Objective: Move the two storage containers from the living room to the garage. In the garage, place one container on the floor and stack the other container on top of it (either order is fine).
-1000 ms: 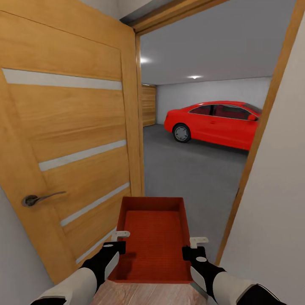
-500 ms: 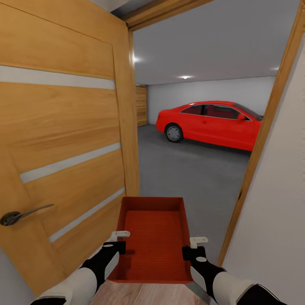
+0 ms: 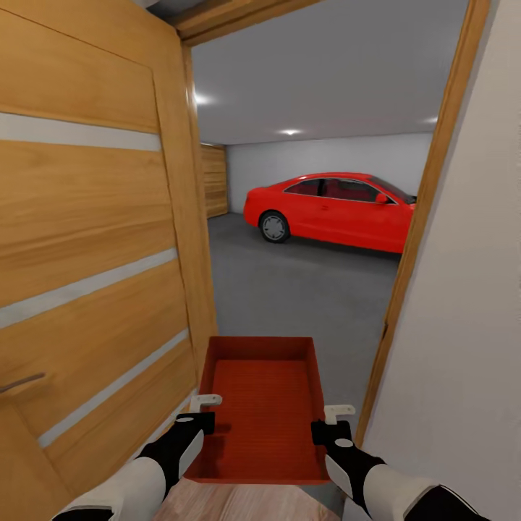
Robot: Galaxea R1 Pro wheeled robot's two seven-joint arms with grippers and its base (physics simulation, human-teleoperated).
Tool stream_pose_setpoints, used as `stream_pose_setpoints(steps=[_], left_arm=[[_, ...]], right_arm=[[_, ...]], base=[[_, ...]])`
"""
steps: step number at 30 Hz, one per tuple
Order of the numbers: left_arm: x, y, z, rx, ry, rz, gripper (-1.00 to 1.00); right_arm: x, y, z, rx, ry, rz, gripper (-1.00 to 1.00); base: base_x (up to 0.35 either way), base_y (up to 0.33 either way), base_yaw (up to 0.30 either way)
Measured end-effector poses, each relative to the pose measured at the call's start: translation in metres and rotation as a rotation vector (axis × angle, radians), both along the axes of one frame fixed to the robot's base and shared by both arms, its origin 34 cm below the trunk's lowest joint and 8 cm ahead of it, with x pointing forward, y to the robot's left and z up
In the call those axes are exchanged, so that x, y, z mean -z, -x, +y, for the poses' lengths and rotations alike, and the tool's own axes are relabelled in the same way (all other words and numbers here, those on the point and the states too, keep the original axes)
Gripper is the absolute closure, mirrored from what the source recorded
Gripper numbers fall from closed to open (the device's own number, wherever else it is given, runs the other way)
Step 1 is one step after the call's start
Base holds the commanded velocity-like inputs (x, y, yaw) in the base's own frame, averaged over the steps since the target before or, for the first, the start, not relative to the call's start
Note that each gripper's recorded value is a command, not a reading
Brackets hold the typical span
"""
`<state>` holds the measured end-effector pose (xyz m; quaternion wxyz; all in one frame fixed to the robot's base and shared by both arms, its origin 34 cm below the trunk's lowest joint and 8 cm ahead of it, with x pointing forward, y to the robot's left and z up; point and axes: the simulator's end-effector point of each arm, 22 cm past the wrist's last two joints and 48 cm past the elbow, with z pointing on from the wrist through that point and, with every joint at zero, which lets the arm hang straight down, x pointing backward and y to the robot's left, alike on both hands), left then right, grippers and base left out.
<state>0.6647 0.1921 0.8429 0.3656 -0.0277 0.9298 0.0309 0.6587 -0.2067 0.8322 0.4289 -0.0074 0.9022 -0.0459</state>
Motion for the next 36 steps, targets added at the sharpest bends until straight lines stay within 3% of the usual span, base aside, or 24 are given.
stream_pose_setpoints(steps=[13,36], left_arm=[[-0.0001,0.0000,0.0002,0.000,0.000,0.000,1.00],[0.0001,-0.0001,0.0001,0.000,0.000,0.000,1.00]], right_arm=[[-0.0001,0.0001,0.0002,0.000,0.000,0.000,1.00],[0.0001,-0.0001,0.0001,0.000,0.000,0.000,1.00]], base=[[0.104,0.029,-0.019],[0.046,0.028,-0.165]])
